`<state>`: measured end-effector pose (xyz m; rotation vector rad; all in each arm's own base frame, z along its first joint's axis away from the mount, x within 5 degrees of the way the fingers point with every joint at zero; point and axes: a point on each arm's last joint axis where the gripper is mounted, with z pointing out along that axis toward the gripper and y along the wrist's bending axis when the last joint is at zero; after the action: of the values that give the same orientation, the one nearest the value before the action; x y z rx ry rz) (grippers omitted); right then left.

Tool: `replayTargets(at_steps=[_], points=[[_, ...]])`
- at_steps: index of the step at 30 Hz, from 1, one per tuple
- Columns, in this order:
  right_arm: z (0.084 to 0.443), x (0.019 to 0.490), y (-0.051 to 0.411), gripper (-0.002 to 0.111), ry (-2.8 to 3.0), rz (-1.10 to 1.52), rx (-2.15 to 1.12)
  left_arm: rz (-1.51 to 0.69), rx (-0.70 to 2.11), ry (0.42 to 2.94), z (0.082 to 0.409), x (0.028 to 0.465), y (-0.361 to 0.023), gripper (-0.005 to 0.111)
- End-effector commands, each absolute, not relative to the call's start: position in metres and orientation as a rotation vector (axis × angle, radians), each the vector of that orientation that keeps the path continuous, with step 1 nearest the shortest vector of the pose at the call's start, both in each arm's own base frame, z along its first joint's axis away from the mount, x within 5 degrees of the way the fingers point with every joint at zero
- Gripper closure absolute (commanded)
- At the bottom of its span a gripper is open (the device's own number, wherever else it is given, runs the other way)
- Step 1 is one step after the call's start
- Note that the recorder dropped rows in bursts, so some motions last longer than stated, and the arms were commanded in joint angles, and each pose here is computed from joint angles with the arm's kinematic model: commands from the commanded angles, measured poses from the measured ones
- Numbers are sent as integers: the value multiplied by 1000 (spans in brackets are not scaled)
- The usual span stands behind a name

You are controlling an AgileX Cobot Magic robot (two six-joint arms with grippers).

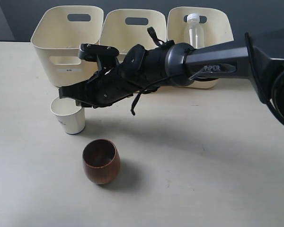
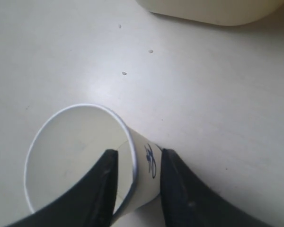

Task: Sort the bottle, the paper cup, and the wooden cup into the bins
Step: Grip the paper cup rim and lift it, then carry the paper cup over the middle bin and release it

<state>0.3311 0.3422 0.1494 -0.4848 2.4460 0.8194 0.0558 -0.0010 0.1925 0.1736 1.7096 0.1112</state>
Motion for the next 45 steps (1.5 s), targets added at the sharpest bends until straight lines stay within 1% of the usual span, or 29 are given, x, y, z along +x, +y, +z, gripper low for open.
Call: replayTargets(at_steps=[1, 5, 7, 9, 11, 12, 17, 20, 23, 25, 30, 33, 37, 45], points=[[151, 332, 342, 78, 2437, 818, -487, 113, 178, 1701, 193, 56, -1, 107], [151, 331, 342, 78, 2444, 822, -493, 113, 178, 1701, 193, 56, -1, 107], [151, 331, 342, 81, 2447, 821, -501, 113, 178, 1701, 193, 56, -1, 107], [151, 331, 342, 90, 2448, 822, -502, 113, 178, 1701, 193, 56, -1, 107], [151, 331, 342, 105, 2447, 819, -507, 113, 178, 1701, 193, 56, -1, 107], [151, 331, 342, 109, 2446, 817, -510, 113, 178, 1701, 193, 56, -1, 107], [151, 330, 341, 109, 2439, 791, -558, 113, 178, 1701, 193, 56, -1, 107], [160, 330, 340, 109, 2415, 779, -593, 113, 178, 1701, 193, 56, -1, 107], [183, 330, 336, 109, 2332, 737, -659, 113, 178, 1701, 193, 56, -1, 107], [206, 329, 333, 109, 2258, 716, -689, 113, 178, 1701, 193, 56, -1, 107], [260, 325, 322, 109, 2096, 702, -680, 113, 178, 1699, 193, 56, -1, 107], [281, 330, 306, 109, 2060, 702, -631, 113, 178, 1699, 193, 56, -1, 107], [294, 346, 278, 109, 2068, 693, -519, 113, 178, 1699, 193, 56, -1, 107], [297, 375, 236, 109, 2091, 646, -371, 113, 178, 1699, 193, 56, -1, 107]])
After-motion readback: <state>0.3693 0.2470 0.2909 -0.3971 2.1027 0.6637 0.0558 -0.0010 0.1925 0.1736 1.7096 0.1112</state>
